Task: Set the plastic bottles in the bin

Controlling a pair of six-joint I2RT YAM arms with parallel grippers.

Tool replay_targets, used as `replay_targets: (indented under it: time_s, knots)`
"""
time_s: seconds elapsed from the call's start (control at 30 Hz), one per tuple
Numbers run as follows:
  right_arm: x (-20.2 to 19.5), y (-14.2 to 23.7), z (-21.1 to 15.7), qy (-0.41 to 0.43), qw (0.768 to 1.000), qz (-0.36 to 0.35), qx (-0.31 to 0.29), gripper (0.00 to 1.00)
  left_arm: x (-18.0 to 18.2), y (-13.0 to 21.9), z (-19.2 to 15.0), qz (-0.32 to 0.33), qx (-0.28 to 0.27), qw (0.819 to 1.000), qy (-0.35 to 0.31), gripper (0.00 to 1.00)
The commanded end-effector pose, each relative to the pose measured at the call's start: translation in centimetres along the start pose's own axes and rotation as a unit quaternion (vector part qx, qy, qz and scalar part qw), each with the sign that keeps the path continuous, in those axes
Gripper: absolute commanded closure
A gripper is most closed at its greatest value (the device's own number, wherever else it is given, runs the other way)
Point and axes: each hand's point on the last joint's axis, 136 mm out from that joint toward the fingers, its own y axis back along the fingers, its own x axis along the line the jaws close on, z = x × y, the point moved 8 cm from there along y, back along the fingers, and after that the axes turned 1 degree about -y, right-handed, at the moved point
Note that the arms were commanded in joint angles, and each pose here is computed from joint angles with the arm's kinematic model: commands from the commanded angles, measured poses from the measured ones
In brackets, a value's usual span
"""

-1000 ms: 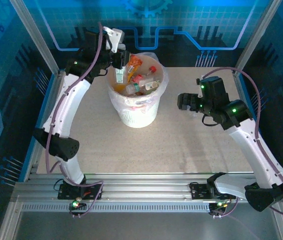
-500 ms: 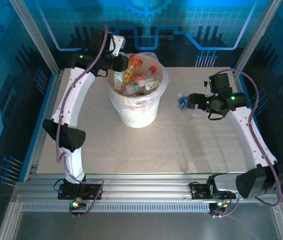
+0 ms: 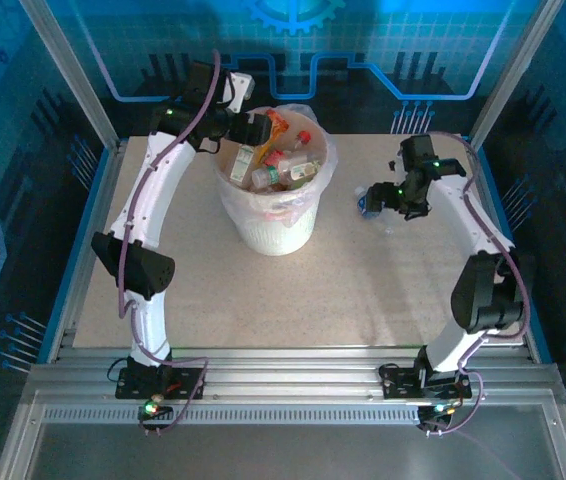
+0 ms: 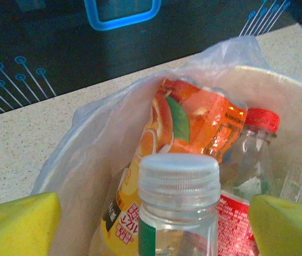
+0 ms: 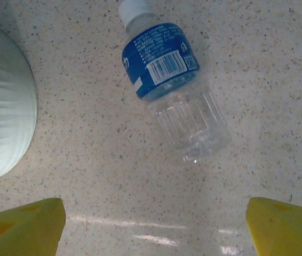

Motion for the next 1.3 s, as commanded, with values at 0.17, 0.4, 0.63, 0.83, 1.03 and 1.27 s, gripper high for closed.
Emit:
replay_targets:
  time_s: [0.17, 0.4, 0.63, 0.83, 1.03, 1.27]
  knots:
    - [-0.5, -2.7, 2.1, 0.059, 0.998, -0.009, 0.019, 0.13, -0.5, 6.5, 2.6, -0.006, -0.097, 0.995, 0.002, 0.01]
    - [-0.2, -5.2, 2.8, 0.086, 0.995, 0.009, 0.052, 0.13, -0.9, 12.3, 1.6, 0.002, -0.173, 0.985, 0.006, 0.01]
    - [-0.6, -7.8, 3.7, 0.098, 0.992, -0.013, 0.082, 0.0, -1.2, 16.7, -2.5, -0.007, -0.243, 0.969, 0.033, 0.01]
    - [-0.7, -9.5, 4.3, 0.107, 0.989, -0.019, 0.098, 0.0, -1.4, 19.0, -6.6, -0.017, -0.266, 0.961, 0.068, 0.01]
    - [-0.8, -11.3, 4.3, 0.115, 0.986, -0.02, 0.121, 0.0, -0.9, 20.0, -10.6, -0.001, -0.269, 0.957, 0.106, 0.01]
    - [-0.7, -13.0, 4.4, 0.117, 0.984, -0.013, 0.137, 0.0, -0.3, 20.1, -14.1, 0.021, -0.26, 0.954, 0.147, 0.01]
